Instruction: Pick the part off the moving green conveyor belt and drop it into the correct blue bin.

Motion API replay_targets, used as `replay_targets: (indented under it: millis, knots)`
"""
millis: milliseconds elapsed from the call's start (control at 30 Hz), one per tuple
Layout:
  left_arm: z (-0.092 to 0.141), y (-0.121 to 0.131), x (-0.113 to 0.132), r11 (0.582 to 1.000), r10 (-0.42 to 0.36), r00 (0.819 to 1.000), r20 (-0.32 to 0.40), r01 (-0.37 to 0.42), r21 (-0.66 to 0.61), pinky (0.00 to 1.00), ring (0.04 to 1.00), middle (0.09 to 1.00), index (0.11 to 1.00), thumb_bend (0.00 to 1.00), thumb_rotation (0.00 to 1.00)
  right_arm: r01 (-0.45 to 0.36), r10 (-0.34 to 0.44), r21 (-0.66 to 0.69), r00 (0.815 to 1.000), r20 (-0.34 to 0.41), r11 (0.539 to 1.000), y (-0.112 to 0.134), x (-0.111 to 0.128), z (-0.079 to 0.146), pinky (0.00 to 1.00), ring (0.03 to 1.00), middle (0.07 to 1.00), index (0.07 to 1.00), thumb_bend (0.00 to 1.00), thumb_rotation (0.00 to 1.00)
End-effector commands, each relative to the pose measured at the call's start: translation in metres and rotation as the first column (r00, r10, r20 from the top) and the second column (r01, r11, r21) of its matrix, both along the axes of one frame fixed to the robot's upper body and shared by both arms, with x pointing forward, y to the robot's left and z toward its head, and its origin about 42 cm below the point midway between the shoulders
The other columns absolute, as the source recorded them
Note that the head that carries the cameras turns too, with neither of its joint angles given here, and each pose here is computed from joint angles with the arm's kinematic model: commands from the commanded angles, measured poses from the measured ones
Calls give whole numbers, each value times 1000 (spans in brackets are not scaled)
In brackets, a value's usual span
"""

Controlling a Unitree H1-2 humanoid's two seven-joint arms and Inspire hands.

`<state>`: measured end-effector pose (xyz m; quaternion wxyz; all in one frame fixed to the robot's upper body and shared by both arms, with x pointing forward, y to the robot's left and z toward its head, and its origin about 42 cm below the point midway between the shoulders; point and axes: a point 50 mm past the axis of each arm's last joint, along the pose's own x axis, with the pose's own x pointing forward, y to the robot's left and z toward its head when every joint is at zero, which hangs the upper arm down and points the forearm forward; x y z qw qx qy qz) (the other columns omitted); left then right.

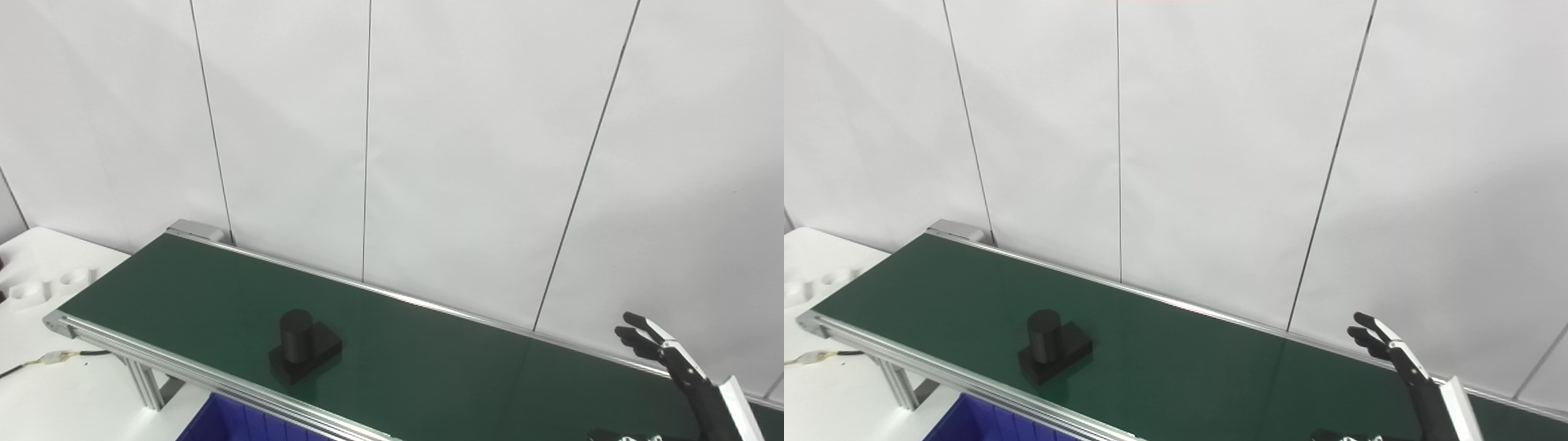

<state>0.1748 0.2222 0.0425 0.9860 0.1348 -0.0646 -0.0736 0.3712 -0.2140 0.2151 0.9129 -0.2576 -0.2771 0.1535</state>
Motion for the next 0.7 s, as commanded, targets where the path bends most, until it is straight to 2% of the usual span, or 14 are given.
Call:
replay_targets:
  millis: [0, 67, 267, 367, 500, 667]
  knots:
    - [12, 3, 1, 1000, -15, 998, 65, 17, -19, 743, 817, 822, 780, 983, 364, -30, 30, 28, 999, 28, 999, 10, 13, 15, 779, 806, 822, 882, 835, 377]
    - [13, 3, 0, 999, -23, 998, 63, 25, -26, 783, 841, 837, 791, 970, 350, -47, 46, 50, 999, 7, 998, 15, 18, 12, 804, 821, 829, 887, 824, 364]
    - [17, 6, 2, 999, -42, 996, 74, 43, -13, 831, 871, 866, 823, 949, 345, -62, 62, 6, 998, -23, 998, 34, 37, 7, 819, 832, 853, 903, 837, 435]
    - [19, 8, 2, 999, -47, 996, 78, 48, -9, 840, 880, 882, 839, 943, 351, -73, 74, 15, 996, -41, 997, 42, 40, 5, 817, 835, 854, 903, 840, 439]
    - [20, 12, 2, 998, -59, 996, 67, 61, -23, 936, 922, 907, 870, 925, 343, -83, 85, 34, 994, -66, 996, 50, 43, 7, 830, 846, 866, 909, 849, 435]
    - [23, 20, 2, 998, -51, 997, 64, 54, -45, 964, 949, 934, 902, 931, 339, -76, 76, -3, 994, -79, 997, 61, 49, 10, 836, 850, 866, 909, 848, 440]
